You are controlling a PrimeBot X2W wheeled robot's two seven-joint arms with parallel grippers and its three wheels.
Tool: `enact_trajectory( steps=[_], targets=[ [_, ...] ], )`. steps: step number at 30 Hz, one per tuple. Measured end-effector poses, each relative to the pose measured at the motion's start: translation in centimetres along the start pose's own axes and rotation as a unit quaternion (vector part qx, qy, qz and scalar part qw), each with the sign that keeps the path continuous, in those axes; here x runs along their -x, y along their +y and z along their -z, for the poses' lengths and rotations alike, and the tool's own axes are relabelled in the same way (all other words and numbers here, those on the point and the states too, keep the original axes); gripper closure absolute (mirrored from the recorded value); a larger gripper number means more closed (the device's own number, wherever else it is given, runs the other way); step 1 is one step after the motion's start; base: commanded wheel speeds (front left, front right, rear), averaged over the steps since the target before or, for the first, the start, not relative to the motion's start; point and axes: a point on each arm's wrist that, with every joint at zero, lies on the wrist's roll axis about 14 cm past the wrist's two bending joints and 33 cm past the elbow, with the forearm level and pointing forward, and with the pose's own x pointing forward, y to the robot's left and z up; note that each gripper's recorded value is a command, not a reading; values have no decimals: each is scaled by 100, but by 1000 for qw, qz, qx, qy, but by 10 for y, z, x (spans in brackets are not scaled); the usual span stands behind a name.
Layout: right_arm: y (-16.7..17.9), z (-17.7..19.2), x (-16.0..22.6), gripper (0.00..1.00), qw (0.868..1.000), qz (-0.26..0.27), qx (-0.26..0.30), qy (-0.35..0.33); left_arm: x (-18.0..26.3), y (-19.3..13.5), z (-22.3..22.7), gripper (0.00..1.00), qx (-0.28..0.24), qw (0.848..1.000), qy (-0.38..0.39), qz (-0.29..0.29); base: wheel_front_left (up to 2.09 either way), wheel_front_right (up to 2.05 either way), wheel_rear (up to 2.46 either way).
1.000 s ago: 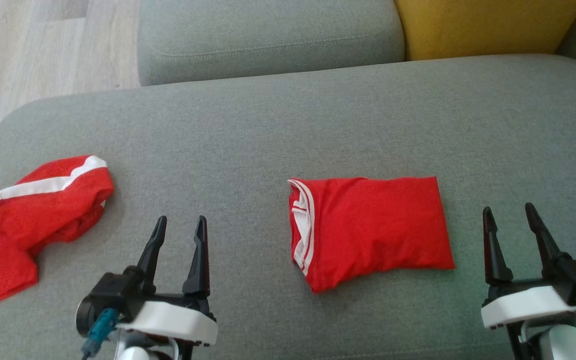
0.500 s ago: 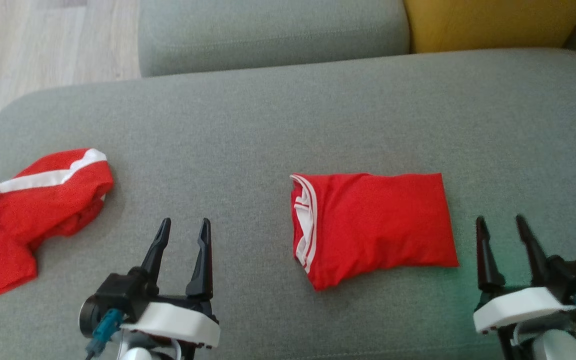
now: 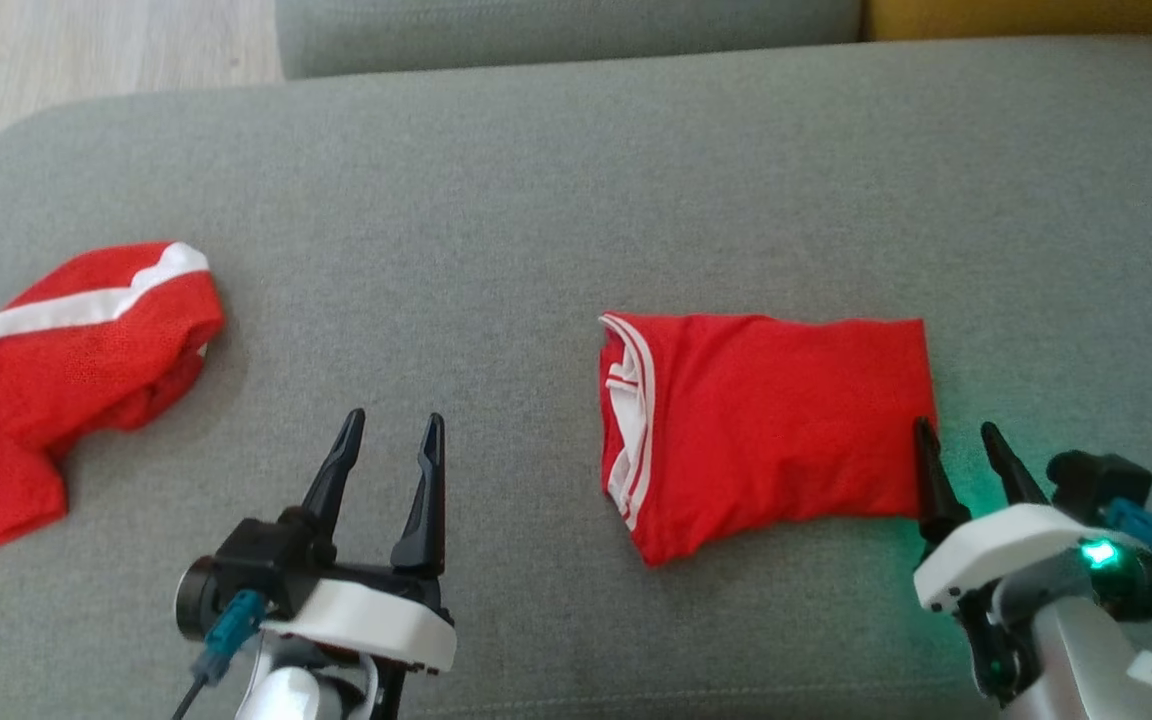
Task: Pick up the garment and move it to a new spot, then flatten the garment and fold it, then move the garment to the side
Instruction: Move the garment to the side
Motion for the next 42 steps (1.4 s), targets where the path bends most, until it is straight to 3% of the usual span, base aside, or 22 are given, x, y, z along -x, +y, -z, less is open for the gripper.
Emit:
enact_trajectory(
  steps=[6,10,11,12,13,17,21,26,31,38,42],
  targets=[
    [2,11,-17,0,999,0,-7,38,-10,3,3,0,-4,1000,2,-1,0,0,0],
    [6,22,-27,0,996,-3,-56,63,-16,6,5,0,-6,1000,5,-2,0,0,0],
    [10,25,-29,4,996,-8,-53,70,-18,6,6,0,-5,1000,5,-2,0,0,0],
    [14,25,-31,77,996,-14,-57,72,-19,6,7,0,-5,1000,6,-2,0,0,0],
    [18,24,-34,100,995,-20,-61,72,-20,6,7,0,-4,1000,7,-2,0,0,0],
    [29,22,-37,100,996,-39,-40,70,-27,3,6,0,-4,1000,3,5,0,0,0],
    [23,11,-33,100,996,-55,56,41,-30,-3,5,0,-3,1000,0,16,0,0,0],
    [4,-45,-40,100,982,-58,175,-30,-34,-12,4,0,0,1000,-1,30,0,0,0],
    [-39,-93,-47,100,969,-21,240,-52,-42,-20,6,0,4,999,-1,43,0,0,0],
    [-126,-110,-49,100,964,74,255,-5,-56,-24,16,0,9,998,7,56,0,0,0],
    [-169,-127,-50,100,962,135,235,0,-63,-20,23,0,10,998,13,53,0,0,0]
  ],
)
